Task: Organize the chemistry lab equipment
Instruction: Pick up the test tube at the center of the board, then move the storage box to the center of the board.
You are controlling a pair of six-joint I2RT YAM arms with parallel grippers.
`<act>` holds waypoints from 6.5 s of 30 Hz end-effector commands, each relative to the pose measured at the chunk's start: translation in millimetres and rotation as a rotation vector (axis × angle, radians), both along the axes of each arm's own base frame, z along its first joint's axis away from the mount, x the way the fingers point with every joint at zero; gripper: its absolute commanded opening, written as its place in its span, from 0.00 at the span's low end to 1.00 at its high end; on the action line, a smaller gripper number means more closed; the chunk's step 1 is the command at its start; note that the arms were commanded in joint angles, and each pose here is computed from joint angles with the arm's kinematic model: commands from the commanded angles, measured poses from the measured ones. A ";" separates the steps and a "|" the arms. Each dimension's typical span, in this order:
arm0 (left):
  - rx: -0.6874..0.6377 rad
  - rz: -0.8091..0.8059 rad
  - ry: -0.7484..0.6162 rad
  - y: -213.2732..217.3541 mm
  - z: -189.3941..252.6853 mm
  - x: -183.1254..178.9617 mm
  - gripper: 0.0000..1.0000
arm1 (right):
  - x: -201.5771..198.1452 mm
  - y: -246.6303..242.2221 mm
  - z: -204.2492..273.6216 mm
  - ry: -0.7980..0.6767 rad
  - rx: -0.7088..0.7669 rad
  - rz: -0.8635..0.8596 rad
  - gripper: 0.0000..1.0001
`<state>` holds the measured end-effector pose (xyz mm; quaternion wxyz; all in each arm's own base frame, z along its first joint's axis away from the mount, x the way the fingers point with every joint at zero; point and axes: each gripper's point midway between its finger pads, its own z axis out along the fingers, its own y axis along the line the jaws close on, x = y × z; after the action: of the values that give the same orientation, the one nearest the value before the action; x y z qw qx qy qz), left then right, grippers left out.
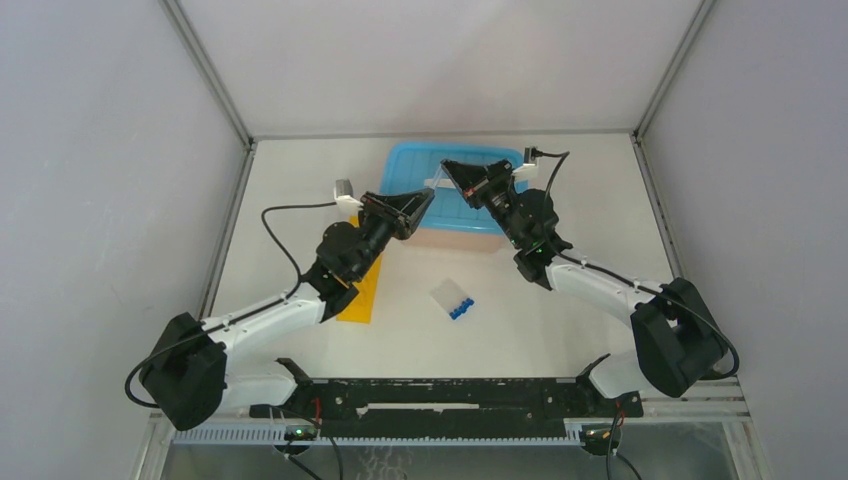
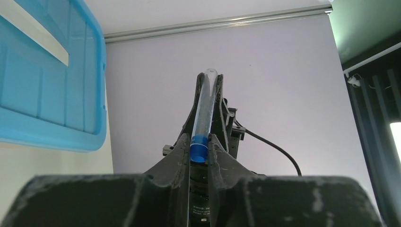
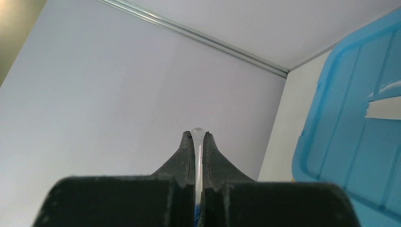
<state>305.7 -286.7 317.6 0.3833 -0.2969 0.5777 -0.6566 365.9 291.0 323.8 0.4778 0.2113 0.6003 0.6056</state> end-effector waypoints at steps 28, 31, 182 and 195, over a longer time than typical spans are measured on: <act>0.133 0.011 -0.076 9.1 28.2 -13.5 0.00 | -9.6 -1.7 -7.4 -0.037 -0.111 0.037 0.30; 0.151 0.018 -0.077 11.7 28.0 -14.7 0.00 | -10.5 -1.8 -7.5 -0.041 -0.120 0.041 0.34; 0.043 0.650 1.276 183.5 -139.8 -20.0 0.00 | 57.2 -1.0 -209.7 0.275 -1.314 0.046 0.05; 0.030 0.651 1.308 185.4 -144.5 -12.2 0.00 | 58.4 1.2 -210.7 0.279 -1.315 0.053 0.05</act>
<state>279.1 -99.1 151.4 0.1429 -0.7658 0.6055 -0.1629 408.2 285.7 92.2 0.3826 -0.0702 0.9177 0.0806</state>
